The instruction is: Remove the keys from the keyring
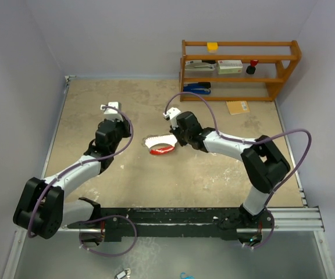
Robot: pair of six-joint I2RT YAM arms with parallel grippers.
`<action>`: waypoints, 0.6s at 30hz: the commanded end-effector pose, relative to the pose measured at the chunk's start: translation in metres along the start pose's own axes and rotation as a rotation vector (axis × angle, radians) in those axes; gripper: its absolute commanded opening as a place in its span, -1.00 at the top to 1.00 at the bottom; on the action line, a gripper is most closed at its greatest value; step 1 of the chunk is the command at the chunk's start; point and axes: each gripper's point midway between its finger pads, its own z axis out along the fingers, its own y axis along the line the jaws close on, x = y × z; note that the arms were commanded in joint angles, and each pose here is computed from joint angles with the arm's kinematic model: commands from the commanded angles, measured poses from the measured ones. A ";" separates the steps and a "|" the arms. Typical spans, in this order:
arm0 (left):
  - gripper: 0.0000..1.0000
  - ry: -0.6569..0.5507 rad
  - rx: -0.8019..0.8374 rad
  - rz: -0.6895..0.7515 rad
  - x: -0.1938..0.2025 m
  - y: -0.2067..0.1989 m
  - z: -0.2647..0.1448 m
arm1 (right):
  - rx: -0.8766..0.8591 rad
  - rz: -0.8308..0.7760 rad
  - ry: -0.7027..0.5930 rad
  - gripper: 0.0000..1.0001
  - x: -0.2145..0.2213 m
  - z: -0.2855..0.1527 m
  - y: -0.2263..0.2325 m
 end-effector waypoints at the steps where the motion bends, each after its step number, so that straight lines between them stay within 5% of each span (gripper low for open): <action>1: 0.76 -0.165 0.030 0.000 -0.062 -0.015 0.013 | 0.127 -0.066 -0.242 1.00 -0.088 -0.041 -0.028; 11: 0.70 -0.269 0.364 0.118 -0.115 -0.089 0.033 | 0.160 -0.176 -0.507 1.00 -0.166 -0.099 -0.033; 18: 0.70 -0.230 0.644 0.145 -0.130 -0.146 0.042 | 0.195 -0.235 -0.663 1.00 -0.206 -0.152 -0.041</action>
